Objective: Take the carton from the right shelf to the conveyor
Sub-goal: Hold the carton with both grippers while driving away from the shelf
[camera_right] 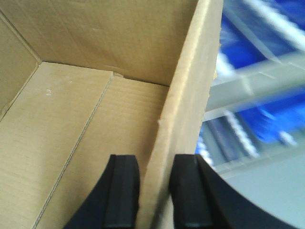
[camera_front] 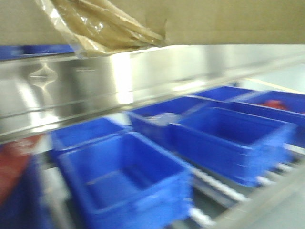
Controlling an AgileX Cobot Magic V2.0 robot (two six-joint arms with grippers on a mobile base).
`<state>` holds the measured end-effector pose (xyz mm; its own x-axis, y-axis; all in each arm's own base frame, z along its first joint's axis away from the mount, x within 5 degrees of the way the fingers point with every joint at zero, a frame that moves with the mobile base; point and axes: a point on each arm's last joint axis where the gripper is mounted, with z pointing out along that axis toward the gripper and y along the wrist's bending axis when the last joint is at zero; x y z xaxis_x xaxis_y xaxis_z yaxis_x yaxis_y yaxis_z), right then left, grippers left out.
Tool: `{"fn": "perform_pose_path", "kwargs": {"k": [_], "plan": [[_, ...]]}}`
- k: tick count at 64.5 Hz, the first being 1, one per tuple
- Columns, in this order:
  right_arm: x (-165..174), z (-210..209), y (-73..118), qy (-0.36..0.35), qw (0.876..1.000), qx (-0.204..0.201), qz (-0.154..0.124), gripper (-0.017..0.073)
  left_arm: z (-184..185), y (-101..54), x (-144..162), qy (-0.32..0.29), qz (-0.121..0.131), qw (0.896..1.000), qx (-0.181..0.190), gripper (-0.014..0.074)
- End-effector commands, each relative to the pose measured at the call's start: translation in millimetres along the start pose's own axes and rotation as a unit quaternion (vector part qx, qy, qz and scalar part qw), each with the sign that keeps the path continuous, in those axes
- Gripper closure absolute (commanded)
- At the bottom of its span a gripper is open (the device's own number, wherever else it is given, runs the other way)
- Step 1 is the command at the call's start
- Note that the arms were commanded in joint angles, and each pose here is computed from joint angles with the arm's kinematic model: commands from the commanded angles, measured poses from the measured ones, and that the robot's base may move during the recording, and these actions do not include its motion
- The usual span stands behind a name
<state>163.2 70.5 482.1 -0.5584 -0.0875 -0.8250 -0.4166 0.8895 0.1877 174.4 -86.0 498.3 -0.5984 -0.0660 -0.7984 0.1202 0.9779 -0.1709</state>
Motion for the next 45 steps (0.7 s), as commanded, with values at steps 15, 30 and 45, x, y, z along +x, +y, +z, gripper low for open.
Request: {"fn": "perform_pose_path", "kwargs": {"k": [15, 30, 45], "plan": [[-1.9, -10.0, -0.3, -0.024, 0.999, 0.012, -0.023, 0.0623, -6.9, 7.2, -5.1, -0.029, 0.016, 0.999, -0.027, 0.0607], [-1.9, -10.0, -0.3, -0.024, 0.999, 0.012, -0.023, 0.0623, -6.9, 7.2, -5.1, -0.029, 0.016, 0.999, -0.027, 0.0607], [-1.9, -10.0, -0.3, -0.024, 0.999, 0.012, -0.023, 0.0623, -6.9, 7.2, -5.1, -0.029, 0.016, 0.999, -0.027, 0.0607]]}}
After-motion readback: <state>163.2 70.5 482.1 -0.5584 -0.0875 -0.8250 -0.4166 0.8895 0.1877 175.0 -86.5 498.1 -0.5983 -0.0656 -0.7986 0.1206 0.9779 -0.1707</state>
